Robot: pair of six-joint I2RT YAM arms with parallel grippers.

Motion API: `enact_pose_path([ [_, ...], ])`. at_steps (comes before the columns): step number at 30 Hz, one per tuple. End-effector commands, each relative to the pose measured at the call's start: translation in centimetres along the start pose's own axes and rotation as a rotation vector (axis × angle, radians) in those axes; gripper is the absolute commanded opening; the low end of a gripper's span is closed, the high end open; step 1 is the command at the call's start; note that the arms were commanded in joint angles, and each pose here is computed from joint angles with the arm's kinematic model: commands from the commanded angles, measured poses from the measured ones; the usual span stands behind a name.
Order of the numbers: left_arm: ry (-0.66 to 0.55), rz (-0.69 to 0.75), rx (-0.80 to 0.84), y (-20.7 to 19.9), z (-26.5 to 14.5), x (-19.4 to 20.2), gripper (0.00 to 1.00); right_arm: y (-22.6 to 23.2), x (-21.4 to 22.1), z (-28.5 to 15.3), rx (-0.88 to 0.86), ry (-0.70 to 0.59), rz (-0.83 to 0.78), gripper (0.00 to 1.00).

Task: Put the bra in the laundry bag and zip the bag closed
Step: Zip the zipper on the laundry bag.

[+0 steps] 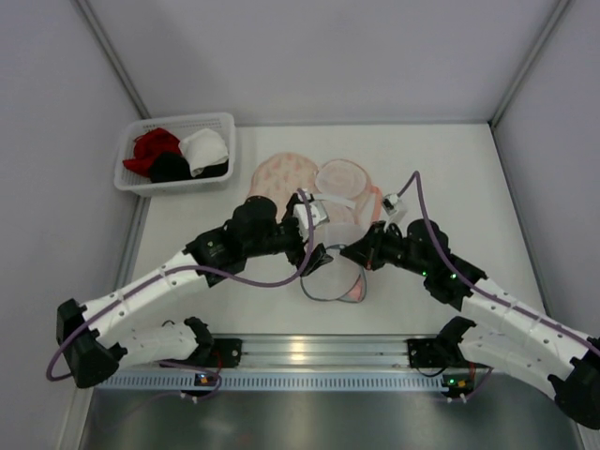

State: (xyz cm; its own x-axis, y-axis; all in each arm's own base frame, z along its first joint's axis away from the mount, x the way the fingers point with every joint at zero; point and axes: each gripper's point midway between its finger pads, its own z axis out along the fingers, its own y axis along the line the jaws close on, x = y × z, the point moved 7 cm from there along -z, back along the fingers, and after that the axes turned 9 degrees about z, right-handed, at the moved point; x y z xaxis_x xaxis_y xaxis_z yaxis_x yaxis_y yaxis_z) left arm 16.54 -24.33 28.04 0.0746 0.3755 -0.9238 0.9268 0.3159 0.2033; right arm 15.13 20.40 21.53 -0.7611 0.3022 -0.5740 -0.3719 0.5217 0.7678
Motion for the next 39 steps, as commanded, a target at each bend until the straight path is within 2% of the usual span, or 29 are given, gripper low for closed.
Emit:
enact_pose_path([
  [1,0.077,0.036,0.124,-0.3,1.3,1.3,0.98,2.0,-1.8,-1.1,-0.065,-0.033,-0.096,0.00],
  [6,0.124,0.017,0.177,-0.4,3.5,2.4,0.96,2.1,-1.5,-1.2,-0.083,-0.003,-0.119,0.00],
  [10,0.119,0.027,0.210,-0.4,4.0,2.2,0.85,2.0,-1.2,-1.2,-0.090,0.017,-0.122,0.00],
  [13,0.102,0.024,0.180,0.0,4.4,2.0,0.49,1.9,-1.2,-1.3,-0.082,0.009,-0.123,0.00],
  [14,0.093,0.017,0.163,0.2,4.4,1.9,0.23,1.9,-1.2,-1.4,-0.080,0.007,-0.121,0.00],
  [15,0.095,-0.014,0.151,0.1,4.6,2.3,0.08,1.9,-1.3,-1.4,-0.070,-0.002,-0.117,0.00],
  [16,0.093,-0.027,0.111,0.5,4.8,2.3,0.00,1.9,-1.4,-1.6,-0.068,-0.010,-0.119,0.00],
  [22,0.079,-0.142,-0.034,1.0,4.4,3.1,0.00,0.5,-2.2,-2.4,0.096,-0.097,-0.061,0.00],
  [26,-0.025,-0.219,-0.120,0.8,2.3,2.5,0.00,-0.8,-2.5,-3.1,0.184,-0.154,0.001,0.00],
  [28,-0.041,-0.283,-0.134,0.5,1.8,3.0,0.00,-1.4,-2.6,-3.3,0.215,-0.169,0.020,0.00],
  [31,-0.129,-0.359,-0.146,0.0,0.6,2.3,0.00,-2.4,-2.3,-3.1,0.254,-0.170,0.034,0.00],
  [36,-0.161,-0.473,-0.224,-0.4,-0.7,3.6,0.00,-2.8,-1.5,-2.8,0.243,-0.138,0.057,0.00],
  [39,-0.201,-0.496,-0.225,-0.9,-1.9,3.7,0.00,-3.2,-1.1,-2.9,0.260,-0.126,0.056,0.00],
])
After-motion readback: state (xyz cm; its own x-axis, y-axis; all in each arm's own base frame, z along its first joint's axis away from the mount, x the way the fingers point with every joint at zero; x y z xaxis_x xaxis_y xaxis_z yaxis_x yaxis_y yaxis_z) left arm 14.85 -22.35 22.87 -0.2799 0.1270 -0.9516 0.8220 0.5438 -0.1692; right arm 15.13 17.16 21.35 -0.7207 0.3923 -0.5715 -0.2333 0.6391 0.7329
